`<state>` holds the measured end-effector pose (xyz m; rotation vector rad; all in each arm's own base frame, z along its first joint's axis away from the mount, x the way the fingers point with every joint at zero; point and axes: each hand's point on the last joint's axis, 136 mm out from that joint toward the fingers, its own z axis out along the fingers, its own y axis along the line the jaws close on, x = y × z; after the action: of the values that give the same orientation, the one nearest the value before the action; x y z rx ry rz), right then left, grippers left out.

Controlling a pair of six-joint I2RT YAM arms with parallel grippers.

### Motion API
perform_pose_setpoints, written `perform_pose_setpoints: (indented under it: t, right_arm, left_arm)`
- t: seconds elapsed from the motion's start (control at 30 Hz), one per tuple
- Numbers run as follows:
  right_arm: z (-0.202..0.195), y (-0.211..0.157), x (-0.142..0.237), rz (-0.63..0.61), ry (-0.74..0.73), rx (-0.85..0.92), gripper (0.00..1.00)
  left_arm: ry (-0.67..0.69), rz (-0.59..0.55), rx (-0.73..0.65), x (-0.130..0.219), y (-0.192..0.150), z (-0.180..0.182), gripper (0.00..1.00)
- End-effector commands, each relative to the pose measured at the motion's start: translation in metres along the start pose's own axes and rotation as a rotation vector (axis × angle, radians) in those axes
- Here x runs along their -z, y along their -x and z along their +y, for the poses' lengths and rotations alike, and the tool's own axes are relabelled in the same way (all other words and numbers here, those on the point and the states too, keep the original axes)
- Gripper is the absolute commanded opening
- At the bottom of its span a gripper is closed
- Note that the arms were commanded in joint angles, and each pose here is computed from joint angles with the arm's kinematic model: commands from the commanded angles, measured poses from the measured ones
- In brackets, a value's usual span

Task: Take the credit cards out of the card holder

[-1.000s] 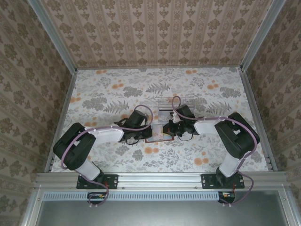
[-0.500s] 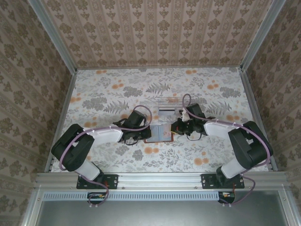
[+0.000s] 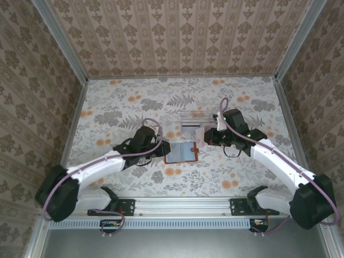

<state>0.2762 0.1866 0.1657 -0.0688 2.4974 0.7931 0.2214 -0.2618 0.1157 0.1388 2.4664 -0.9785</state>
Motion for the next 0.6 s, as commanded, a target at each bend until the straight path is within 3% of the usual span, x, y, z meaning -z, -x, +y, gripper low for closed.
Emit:
perform_pose_setpoints:
  t: [0.0,0.03,0.1,0.2,0.33,0.47,0.57]
  right_arm:
    - [-0.016,0.009,0.020,-0.020,-0.231,0.214,0.00]
    - [-0.017,0.014,0.022,-0.030,-0.268,0.271,0.00]
    - [-0.019,0.023,0.022,-0.045,-0.343,0.422,0.00]
    - [-0.023,0.026,0.014,-0.023,-0.436,0.674,0.00]
    - [-0.031,0.021,0.001,0.039,-0.484,0.893,0.00]
    - [-0.035,0.016,-0.015,0.082,-0.513,1.173,0.00]
    - [-0.035,0.016,-0.024,0.068,-0.504,1.279,0.00]
  left_arm:
    - [0.031,-0.062,-0.005,0.021,0.002,0.010,0.34]
    - [0.030,-0.084,-0.006,0.028,0.004,0.010,0.39]
    - [0.014,-0.137,-0.005,0.043,0.006,0.010,0.61]
    - [-0.012,-0.191,0.000,0.059,0.004,0.011,0.76]
    - [-0.009,-0.229,0.008,0.074,-0.003,0.020,0.84]
    - [-0.019,-0.257,0.013,0.084,-0.009,0.026,0.85]
    - [-0.028,-0.277,0.016,0.088,-0.011,0.028,0.85]
